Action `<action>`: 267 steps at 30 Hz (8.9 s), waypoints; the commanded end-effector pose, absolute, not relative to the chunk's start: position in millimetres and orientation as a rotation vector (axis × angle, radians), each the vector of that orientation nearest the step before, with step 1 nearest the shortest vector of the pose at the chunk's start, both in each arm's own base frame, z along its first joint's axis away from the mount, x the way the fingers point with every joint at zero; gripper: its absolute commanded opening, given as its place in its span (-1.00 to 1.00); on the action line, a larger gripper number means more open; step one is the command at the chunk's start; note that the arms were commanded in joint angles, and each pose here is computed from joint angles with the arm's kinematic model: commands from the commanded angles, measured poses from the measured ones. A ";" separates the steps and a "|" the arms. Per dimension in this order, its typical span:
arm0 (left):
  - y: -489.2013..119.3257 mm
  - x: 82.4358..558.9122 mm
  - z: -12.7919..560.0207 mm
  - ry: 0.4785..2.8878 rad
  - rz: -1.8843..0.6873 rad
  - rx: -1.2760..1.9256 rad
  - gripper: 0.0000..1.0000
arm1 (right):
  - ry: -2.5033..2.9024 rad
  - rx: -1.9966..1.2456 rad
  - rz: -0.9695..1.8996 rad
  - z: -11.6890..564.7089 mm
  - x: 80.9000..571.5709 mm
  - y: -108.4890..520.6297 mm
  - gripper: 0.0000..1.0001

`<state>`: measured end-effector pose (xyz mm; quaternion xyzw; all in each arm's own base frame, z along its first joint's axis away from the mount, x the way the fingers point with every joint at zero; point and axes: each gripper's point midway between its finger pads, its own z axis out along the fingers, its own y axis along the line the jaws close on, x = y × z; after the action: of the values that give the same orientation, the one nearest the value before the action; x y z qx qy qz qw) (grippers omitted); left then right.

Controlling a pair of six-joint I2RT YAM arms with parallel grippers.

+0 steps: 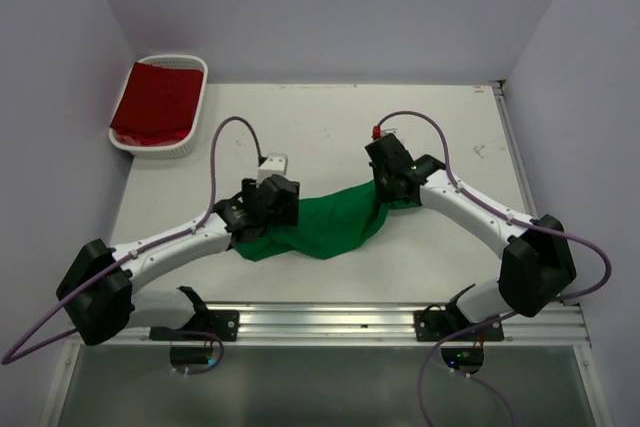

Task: Fold and stack the t-shirts
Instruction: Flatten out the tshirt

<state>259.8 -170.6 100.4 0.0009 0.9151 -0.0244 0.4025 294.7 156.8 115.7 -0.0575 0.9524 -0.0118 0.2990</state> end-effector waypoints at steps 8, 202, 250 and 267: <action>-356.0 228.4 121.5 2.017 -0.339 0.815 0.66 | 2.574 -0.133 0.004 89.2 299.2 169.3 -1.00; -43.0 590.4 193.1 2.121 0.107 -0.503 -1.00 | 2.839 -0.167 0.016 53.0 195.8 150.8 -0.07; -60.4 557.8 149.2 2.237 -0.039 -0.475 -1.00 | 2.628 -0.053 -0.130 79.1 348.1 163.8 -0.33; -65.2 529.3 211.0 2.155 -0.055 -0.402 -1.00 | 2.444 0.055 -0.165 155.5 355.7 139.9 -1.00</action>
<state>535.5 -62.0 125.0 -0.1748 0.9097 -0.0012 0.3768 340.0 145.5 86.7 -0.0102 0.9646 -0.0758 0.2523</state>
